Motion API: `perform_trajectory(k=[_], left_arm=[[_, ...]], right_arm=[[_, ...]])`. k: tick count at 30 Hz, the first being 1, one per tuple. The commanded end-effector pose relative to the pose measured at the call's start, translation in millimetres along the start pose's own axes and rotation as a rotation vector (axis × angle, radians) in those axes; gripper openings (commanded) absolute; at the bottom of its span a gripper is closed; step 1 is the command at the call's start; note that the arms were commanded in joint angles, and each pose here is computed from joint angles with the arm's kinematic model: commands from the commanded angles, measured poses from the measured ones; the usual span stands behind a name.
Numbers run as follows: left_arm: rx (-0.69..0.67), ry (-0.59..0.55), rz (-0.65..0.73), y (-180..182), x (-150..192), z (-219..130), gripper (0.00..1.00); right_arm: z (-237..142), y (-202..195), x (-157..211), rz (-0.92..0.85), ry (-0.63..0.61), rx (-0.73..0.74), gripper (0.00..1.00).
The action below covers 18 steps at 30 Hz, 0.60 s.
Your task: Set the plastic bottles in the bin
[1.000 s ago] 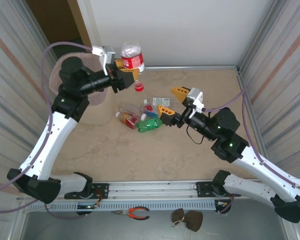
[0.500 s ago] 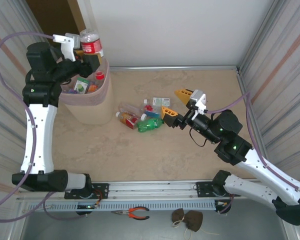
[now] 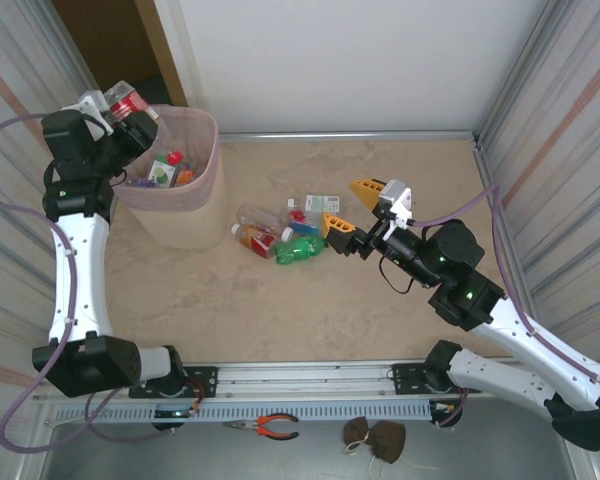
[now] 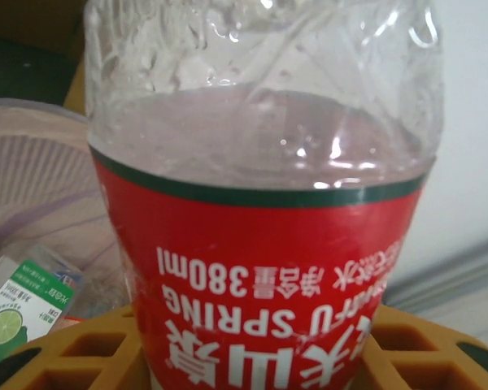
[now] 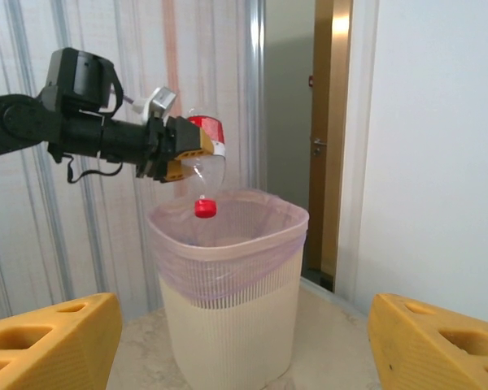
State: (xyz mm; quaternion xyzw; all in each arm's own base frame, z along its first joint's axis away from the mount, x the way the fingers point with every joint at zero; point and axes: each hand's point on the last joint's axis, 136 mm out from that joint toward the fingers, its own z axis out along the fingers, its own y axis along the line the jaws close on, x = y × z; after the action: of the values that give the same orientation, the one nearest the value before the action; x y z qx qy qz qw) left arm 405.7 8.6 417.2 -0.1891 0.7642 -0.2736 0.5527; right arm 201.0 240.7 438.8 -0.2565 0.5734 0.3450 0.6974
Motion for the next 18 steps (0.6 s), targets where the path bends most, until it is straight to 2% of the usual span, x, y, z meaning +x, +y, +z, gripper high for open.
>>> perform_trajectory(k=[1,7,18], left_arm=[[-0.137,-0.056,-0.227,19.8,-13.6,-0.1,0.45],[-0.276,0.064,-0.469,50.6,14.6,21.3,0.44],[-0.425,0.135,-0.656,84.9,39.2,55.1,0.5]], right_arm=[[-2.6,-5.8,-2.0,-0.005,-0.011,0.033,0.78],[-2.3,-7.3,-2.1,0.002,-0.011,0.042,0.78],[-4.6,-10.1,-3.1,0.006,-0.007,0.059,0.78]])
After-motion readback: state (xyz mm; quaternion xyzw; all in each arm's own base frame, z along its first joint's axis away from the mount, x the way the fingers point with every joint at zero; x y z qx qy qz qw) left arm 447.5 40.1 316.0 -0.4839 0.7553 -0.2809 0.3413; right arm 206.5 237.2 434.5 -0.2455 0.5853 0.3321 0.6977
